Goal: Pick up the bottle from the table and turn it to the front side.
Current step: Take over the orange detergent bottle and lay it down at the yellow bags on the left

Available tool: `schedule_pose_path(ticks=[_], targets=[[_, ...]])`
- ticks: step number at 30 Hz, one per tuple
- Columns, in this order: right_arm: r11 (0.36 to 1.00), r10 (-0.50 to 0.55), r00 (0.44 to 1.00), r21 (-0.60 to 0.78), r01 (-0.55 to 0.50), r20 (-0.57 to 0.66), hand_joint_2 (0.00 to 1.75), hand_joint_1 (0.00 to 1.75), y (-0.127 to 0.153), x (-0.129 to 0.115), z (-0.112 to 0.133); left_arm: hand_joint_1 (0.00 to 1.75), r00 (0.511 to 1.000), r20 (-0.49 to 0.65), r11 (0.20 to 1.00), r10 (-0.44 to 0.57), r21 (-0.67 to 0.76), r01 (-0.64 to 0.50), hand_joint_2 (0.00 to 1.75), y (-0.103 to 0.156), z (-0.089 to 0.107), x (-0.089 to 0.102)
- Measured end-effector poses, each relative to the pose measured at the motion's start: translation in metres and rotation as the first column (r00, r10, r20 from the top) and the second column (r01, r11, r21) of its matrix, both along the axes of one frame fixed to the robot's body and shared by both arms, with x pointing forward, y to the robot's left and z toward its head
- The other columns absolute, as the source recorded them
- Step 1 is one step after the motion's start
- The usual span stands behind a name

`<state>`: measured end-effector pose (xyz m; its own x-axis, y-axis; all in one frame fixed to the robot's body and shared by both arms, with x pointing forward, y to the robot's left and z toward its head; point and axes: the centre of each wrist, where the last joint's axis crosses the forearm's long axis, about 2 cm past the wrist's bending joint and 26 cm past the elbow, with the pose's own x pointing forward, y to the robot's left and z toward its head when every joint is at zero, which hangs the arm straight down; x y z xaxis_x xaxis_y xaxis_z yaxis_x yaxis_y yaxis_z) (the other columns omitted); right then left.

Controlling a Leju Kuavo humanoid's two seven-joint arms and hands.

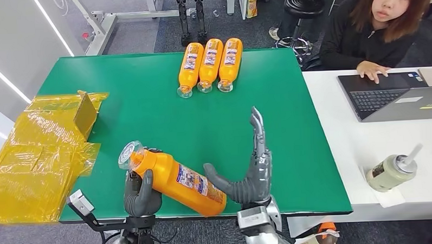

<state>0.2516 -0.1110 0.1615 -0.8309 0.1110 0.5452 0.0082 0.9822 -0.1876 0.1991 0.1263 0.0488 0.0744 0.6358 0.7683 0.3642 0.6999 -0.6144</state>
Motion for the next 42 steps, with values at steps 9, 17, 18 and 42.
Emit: schedule_pose_path(ticks=[9,17,18,42], targets=[[0.997,-0.060,0.998,0.052,0.058,0.037,1.75,0.00,-0.011,-0.023,0.007,1.75,0.979,0.183,0.923,0.093,0.354,-0.153,1.75,0.012,0.000,0.011],[0.995,-0.062,0.998,0.082,0.061,0.012,1.75,0.00,-0.013,-0.026,0.007,1.75,0.896,0.437,0.632,0.085,0.672,-0.387,1.75,0.041,0.006,0.035],[0.994,-0.061,0.998,0.087,0.060,0.005,1.75,0.00,-0.013,-0.026,0.006,1.75,0.884,0.462,0.595,0.075,0.690,-0.412,1.75,0.046,0.006,0.038],[0.997,-0.014,0.994,0.073,0.022,-0.109,1.75,0.00,-0.014,-0.014,-0.017,1.75,0.797,0.501,-0.456,-0.336,0.654,-0.604,1.75,0.190,-0.027,0.077]])
